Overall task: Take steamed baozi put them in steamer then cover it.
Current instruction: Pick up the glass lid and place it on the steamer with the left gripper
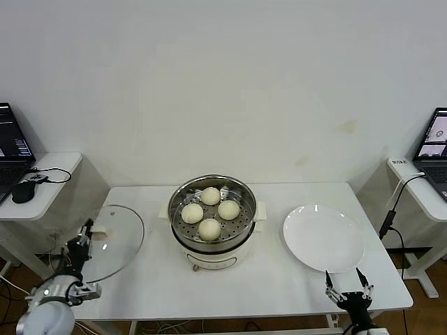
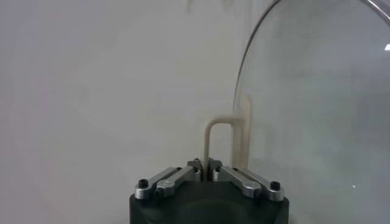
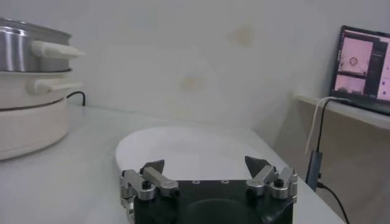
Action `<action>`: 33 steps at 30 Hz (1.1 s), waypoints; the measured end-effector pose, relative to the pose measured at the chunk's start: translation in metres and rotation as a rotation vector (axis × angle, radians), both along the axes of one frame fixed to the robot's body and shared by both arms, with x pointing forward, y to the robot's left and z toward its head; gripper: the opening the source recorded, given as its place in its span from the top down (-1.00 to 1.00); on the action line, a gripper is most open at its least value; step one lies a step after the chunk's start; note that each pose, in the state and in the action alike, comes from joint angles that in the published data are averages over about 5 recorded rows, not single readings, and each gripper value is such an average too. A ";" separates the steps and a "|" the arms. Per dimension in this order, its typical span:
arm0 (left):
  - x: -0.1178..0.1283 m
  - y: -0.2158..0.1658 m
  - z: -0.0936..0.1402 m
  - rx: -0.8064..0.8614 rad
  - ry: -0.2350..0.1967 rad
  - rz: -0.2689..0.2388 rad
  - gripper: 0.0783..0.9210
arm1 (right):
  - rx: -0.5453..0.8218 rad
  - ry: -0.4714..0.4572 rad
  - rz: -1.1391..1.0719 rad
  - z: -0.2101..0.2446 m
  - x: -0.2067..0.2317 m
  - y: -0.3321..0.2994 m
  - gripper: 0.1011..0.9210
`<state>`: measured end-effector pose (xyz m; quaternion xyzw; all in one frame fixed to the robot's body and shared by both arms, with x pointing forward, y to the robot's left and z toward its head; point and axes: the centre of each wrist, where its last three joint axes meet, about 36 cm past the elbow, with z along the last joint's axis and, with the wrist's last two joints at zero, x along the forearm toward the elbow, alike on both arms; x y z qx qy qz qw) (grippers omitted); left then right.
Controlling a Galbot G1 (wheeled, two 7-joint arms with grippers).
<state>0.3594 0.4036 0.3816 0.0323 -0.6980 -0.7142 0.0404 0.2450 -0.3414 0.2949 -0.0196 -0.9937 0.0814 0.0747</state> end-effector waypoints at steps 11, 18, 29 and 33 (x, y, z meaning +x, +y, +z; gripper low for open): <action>0.012 -0.055 0.076 -0.070 -0.058 -0.070 0.87 | -0.005 0.011 0.020 -0.003 -0.003 0.016 -0.76; 0.030 -0.107 0.089 -0.159 -0.048 -0.129 0.87 | -0.014 0.021 0.018 -0.008 -0.004 0.030 -0.76; 0.063 -0.188 0.091 -0.175 -0.014 -0.183 0.87 | -0.042 0.039 0.030 -0.018 -0.002 0.043 -0.76; 0.072 -0.216 0.090 -0.154 -0.009 -0.197 0.87 | -0.050 0.047 0.036 -0.021 -0.002 0.046 -0.76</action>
